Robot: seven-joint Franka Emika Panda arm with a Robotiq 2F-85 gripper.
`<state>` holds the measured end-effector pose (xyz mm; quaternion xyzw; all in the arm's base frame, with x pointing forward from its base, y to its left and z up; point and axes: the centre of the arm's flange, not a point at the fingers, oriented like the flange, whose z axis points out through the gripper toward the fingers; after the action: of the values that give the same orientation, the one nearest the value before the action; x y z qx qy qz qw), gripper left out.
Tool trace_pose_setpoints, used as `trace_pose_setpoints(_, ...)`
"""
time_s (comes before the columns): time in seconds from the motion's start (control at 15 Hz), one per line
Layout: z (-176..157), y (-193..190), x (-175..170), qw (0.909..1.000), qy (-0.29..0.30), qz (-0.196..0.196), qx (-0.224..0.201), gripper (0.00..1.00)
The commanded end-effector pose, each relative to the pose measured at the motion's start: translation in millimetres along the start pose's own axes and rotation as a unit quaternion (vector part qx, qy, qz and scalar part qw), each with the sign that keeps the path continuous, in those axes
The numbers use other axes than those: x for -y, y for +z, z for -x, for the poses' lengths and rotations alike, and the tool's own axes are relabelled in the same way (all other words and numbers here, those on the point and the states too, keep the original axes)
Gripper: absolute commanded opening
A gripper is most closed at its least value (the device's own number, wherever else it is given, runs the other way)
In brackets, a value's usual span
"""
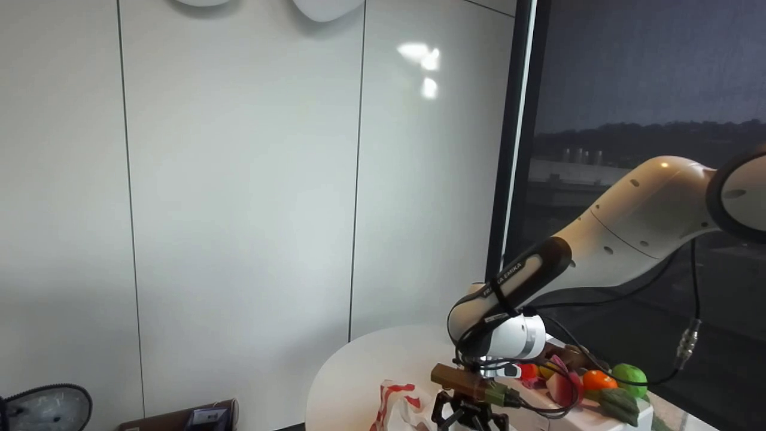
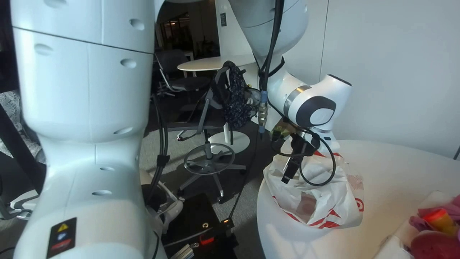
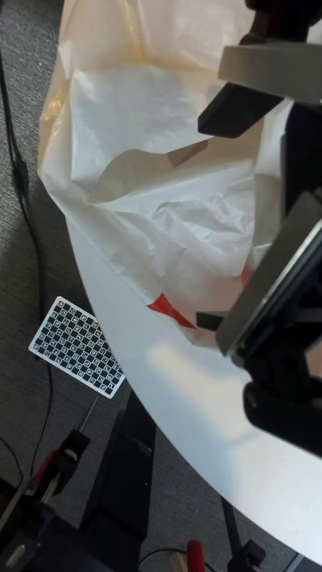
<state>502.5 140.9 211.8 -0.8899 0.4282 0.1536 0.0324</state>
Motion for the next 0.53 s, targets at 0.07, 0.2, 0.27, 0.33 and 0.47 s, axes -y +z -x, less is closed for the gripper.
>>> trace_pose_setpoints(0.07,-13,50,5,0.9973,-0.036,0.064,-0.003,1.00)
trace_pose_setpoints(0.2,-20,69,7,0.9960,-0.033,0.081,-0.018,1.00)
trace_pose_setpoints(0.27,-25,76,6,0.9953,-0.035,0.087,-0.023,1.00)
trace_pose_setpoints(0.33,-31,82,7,0.9950,-0.026,0.090,-0.035,1.00)
trace_pose_setpoints(0.47,-39,85,10,0.9944,-0.013,0.086,-0.059,1.00)
